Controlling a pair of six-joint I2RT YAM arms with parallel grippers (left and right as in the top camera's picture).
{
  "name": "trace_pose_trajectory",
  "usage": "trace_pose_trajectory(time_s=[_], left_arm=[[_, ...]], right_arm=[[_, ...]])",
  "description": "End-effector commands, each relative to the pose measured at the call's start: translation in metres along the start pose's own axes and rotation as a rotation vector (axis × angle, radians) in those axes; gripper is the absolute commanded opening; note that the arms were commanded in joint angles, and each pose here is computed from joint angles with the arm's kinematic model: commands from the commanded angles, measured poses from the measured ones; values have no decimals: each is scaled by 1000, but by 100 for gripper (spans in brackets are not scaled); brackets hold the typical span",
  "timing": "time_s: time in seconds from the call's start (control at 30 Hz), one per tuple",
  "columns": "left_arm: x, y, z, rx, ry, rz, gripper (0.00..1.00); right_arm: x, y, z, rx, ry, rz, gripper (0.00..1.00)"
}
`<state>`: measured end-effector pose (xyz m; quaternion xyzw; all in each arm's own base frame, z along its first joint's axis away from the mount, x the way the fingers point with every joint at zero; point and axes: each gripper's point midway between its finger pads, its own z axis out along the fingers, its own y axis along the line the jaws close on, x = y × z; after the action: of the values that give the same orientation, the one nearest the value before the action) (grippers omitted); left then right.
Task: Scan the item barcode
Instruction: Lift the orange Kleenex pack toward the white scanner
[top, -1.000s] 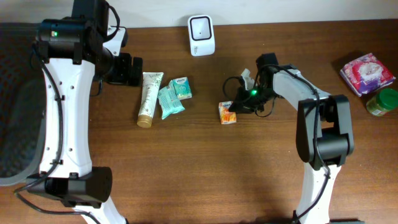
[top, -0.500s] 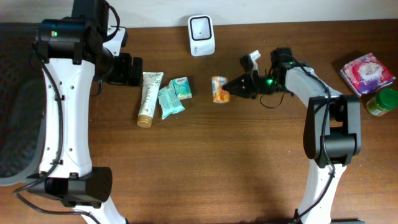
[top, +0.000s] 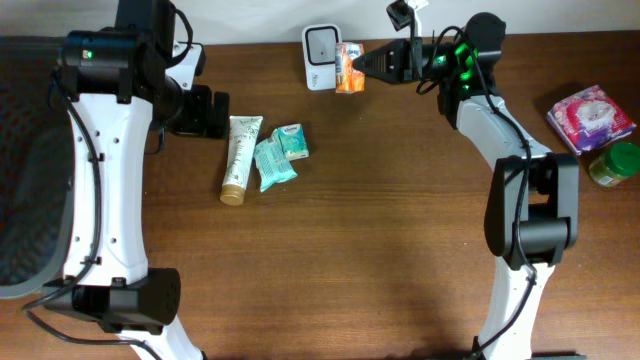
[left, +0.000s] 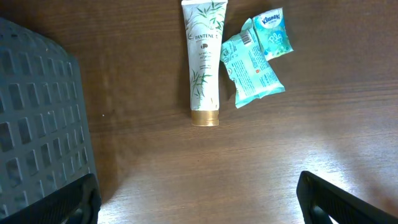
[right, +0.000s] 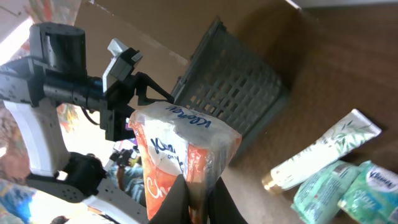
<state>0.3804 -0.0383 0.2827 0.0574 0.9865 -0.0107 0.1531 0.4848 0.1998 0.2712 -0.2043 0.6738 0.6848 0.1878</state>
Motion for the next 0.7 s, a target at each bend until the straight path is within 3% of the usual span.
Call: trace_pose_trajectory(time_s=[0.0,0.67], left_arm=[[1,1,-4,-6,-9,13,99],[0,1,-4,-6,-9,13,99]], right_arm=[[4,5,11,-15,31,51,4],[5,6,21,-22,34,48,4]])
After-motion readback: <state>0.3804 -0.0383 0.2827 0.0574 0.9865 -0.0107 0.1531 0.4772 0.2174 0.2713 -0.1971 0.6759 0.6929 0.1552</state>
